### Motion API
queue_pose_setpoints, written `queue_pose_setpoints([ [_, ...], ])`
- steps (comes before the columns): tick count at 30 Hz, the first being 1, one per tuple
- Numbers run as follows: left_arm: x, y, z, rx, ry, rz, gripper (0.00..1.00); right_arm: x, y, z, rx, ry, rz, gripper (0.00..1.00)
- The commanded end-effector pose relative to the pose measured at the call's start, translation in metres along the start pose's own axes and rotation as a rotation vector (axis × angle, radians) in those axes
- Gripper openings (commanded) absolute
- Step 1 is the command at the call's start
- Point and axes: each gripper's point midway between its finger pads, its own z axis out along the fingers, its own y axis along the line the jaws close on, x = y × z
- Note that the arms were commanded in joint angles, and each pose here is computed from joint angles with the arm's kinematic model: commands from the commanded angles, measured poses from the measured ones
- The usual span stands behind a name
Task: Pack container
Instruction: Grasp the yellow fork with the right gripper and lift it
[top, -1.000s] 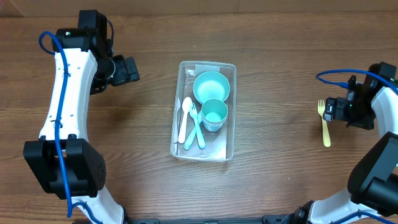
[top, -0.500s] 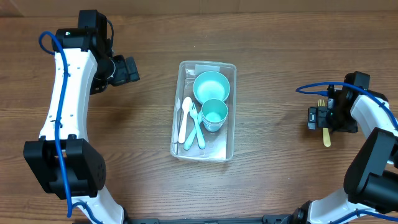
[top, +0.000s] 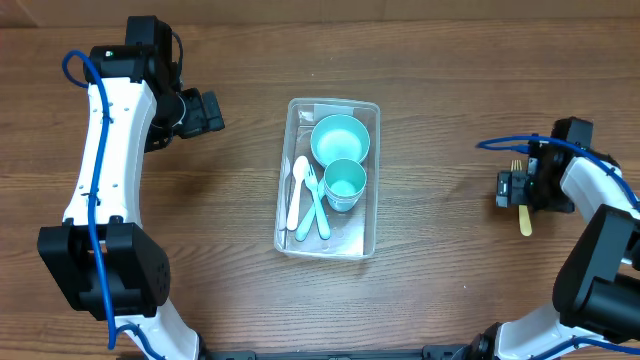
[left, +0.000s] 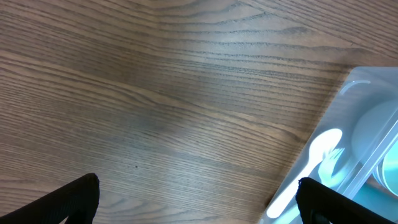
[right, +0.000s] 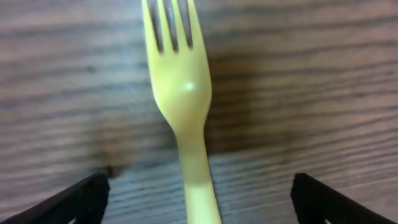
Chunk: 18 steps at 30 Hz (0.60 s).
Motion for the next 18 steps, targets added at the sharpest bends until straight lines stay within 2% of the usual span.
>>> queue_pose_setpoints([
  [1, -0.006, -0.002, -0.006, 0.007, -0.022, 0.019, 1.00, 0.004, -0.008, 0.003, 0.051, 0.015, -0.017, 0.91],
  [9, -0.006, -0.002, -0.006, 0.007, -0.022, 0.019, 1.00, 0.003, -0.005, 0.012, 0.036, 0.020, -0.018, 0.90],
  [11, -0.006, -0.002, -0.006, 0.007, -0.022, 0.019, 1.00, 0.007, 0.009, 0.021, -0.040, 0.040, -0.025, 0.95],
  [14, -0.006, -0.002, -0.006, 0.007, -0.022, 0.019, 1.00, 0.011, 0.009, 0.027, -0.039, 0.062, -0.029, 0.95],
  [16, -0.006, -0.002, -0.006, 0.007, -0.022, 0.019, 1.00, 0.011, 0.007, 0.027, -0.029, 0.065, -0.028, 0.91],
  [18, -0.006, -0.002, -0.006, 0.007, -0.022, 0.019, 1.00, 0.009, 0.006, 0.025, -0.028, 0.062, -0.021, 0.83],
])
